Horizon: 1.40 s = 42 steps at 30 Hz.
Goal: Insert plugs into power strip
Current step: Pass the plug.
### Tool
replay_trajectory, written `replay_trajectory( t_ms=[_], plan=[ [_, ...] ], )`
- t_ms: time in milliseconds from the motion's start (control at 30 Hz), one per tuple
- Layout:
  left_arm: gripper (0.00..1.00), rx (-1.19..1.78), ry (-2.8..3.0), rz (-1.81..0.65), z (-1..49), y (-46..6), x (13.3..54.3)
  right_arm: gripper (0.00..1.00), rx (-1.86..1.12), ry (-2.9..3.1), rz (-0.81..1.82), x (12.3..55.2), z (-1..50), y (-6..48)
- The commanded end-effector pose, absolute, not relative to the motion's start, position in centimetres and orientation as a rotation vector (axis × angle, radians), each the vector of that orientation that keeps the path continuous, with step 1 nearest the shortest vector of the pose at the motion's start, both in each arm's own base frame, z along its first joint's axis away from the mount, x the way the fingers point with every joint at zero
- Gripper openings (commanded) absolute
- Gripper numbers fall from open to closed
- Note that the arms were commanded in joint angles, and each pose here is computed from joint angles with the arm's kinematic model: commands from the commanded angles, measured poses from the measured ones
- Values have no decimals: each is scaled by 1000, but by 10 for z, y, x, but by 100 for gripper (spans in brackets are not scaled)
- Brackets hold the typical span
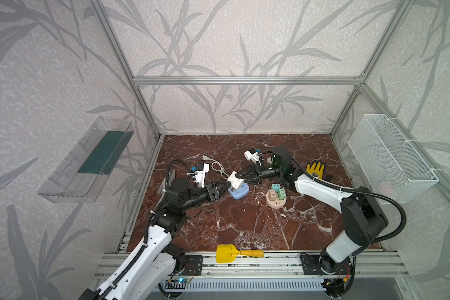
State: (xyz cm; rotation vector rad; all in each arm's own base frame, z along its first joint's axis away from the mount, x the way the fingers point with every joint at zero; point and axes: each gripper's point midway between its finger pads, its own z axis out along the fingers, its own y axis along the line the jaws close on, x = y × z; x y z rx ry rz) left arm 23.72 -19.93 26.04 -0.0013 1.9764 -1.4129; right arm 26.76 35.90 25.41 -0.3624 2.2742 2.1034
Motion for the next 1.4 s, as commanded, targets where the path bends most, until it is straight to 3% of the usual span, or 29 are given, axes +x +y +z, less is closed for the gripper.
replay_trajectory(
  t_ms=[0, 667, 833, 967, 1100, 1133, 1233, 1367],
  plan=[
    [48, 38, 1902, -1479, 277, -204, 239, 0, -446, 2129, 2199, 264, 280, 359],
    [46, -3, 1909, -1514, 265, -208, 249, 0, -434, 2089, 2291, 261, 271, 366],
    [39, -5, 1876, -1547, 270, -210, 251, 0, -449, 2102, 2288, 258, 266, 370],
    [19, 0, 1863, -1569, 272, -211, 251, 0, -447, 2127, 2281, 258, 259, 375],
    [7, 1, 1860, -1574, 269, -211, 249, 0, -438, 2148, 2265, 260, 251, 379],
    [7, 6, 1857, -1580, 269, -211, 248, 0, -430, 2154, 2264, 261, 249, 380],
    [22, 15, 1843, -1601, 271, -212, 245, 0, -441, 2153, 2272, 261, 248, 386],
    [25, 19, 1845, -1604, 270, -212, 244, 0, -454, 2134, 2313, 260, 251, 398]
  ],
)
